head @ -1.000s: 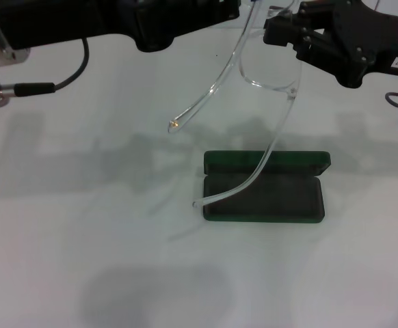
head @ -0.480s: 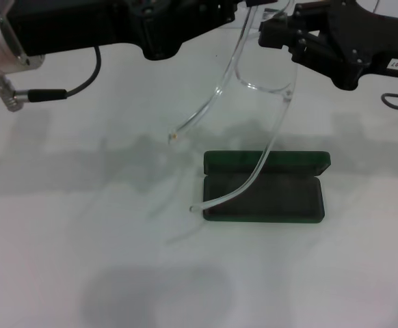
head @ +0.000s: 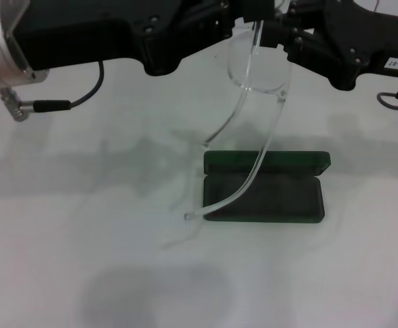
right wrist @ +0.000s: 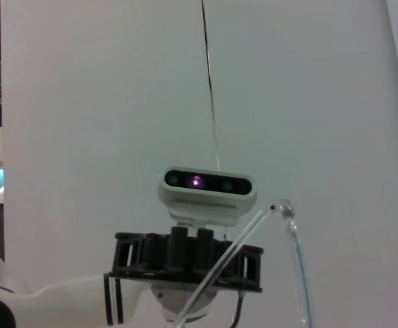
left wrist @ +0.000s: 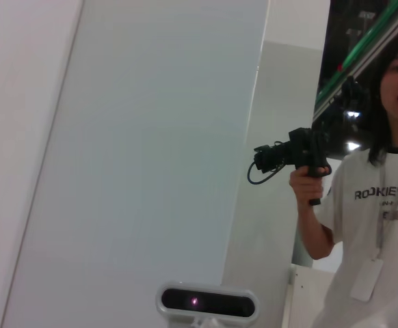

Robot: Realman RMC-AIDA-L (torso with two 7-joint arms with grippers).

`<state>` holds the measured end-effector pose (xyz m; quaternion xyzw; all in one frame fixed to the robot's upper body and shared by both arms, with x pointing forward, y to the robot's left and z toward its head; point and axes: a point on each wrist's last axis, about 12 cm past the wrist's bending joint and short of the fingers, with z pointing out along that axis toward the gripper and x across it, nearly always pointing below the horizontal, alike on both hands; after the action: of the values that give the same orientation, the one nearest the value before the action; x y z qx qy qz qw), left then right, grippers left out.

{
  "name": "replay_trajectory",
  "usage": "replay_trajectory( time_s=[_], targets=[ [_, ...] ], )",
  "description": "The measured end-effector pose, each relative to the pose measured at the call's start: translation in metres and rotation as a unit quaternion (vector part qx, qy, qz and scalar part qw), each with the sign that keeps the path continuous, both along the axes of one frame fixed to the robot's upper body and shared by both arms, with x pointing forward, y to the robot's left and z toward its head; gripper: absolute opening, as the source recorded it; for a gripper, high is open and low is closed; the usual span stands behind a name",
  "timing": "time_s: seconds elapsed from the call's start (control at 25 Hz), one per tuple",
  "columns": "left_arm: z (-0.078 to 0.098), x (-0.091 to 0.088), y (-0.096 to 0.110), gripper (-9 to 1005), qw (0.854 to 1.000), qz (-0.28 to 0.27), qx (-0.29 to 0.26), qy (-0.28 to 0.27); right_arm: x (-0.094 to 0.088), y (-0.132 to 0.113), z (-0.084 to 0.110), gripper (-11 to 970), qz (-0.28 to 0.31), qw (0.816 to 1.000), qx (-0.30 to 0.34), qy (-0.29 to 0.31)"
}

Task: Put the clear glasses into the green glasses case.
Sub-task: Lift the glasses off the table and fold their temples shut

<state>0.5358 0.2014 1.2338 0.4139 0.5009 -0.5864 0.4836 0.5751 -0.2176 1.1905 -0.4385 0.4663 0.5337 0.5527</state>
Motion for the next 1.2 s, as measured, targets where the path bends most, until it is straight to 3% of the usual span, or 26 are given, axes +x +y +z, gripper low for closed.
replay_trajectory(
  time_s=[0.56,1.2],
  targets=[
    [-0.0108,0.0022,0.0017,69,1.000,0.016,-0.013,-0.016,0.0003,0.0025,-0.0017,92,0.000,1.000,0.002,0.005],
    [-0.0082,0.0012,0.0016,70,0.999,0.011,-0.024,-0.025,0.0020,0.0096,-0.0052,92,0.005,1.000,-0.001,0.007]
  ],
)
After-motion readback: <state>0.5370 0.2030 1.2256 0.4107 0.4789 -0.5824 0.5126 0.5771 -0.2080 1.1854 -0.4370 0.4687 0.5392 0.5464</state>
